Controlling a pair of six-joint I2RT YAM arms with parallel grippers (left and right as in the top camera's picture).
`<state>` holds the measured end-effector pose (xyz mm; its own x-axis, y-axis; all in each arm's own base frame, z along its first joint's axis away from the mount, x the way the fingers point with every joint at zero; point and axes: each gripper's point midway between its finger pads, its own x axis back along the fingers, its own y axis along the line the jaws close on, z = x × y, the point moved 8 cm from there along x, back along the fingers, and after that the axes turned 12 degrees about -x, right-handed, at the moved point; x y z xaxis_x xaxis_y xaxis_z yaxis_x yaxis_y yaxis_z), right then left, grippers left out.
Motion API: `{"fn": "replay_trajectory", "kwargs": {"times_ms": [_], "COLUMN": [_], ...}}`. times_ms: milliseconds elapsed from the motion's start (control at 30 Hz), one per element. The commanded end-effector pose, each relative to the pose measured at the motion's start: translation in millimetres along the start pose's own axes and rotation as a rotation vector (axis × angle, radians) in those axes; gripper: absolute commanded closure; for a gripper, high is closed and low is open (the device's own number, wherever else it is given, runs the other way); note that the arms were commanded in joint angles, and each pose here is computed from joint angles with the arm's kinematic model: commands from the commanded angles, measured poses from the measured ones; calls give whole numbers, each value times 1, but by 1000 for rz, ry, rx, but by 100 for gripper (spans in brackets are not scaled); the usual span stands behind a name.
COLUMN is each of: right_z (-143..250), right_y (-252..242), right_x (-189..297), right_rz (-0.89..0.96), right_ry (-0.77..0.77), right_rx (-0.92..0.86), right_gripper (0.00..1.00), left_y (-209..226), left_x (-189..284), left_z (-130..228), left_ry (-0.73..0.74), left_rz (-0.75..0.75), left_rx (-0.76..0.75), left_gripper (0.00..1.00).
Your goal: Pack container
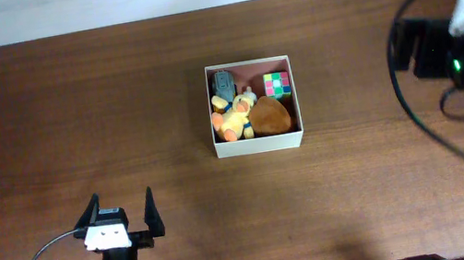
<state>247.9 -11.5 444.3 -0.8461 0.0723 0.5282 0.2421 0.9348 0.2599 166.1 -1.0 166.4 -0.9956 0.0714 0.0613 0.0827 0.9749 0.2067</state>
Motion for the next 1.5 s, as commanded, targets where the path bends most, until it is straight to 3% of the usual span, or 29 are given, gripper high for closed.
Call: {"fn": "replay_trajectory", "kwargs": {"times_ms": [0, 400, 700, 833, 1100, 1467], "right_z": [22, 121, 180, 195, 205, 230], "right_y": [-5, -32, -48, -53, -55, -62], "right_x": [17, 14, 6, 0, -13, -43], "right_rz": [-54, -255, -360, -366, -438, -418], "right_ry": [-89, -398, -545, -565, -754, -687], "right_rx": [-5, -2, 11, 11, 20, 19], "right_gripper": [2, 1, 1, 1, 1, 1], "left_y": [0, 0, 0, 0, 0, 0], "left_x": [0, 0, 0, 0, 0, 0], "left_z": [1, 1, 1, 1, 1, 1], "left_ry": [3, 3, 3, 3, 3, 3], "left_rz": [-3, -3, -3, -3, -3, -3], "left_rx": [-15, -15, -15, -15, -15, -15], "left_gripper": [1, 1, 1, 1, 1, 1]}}
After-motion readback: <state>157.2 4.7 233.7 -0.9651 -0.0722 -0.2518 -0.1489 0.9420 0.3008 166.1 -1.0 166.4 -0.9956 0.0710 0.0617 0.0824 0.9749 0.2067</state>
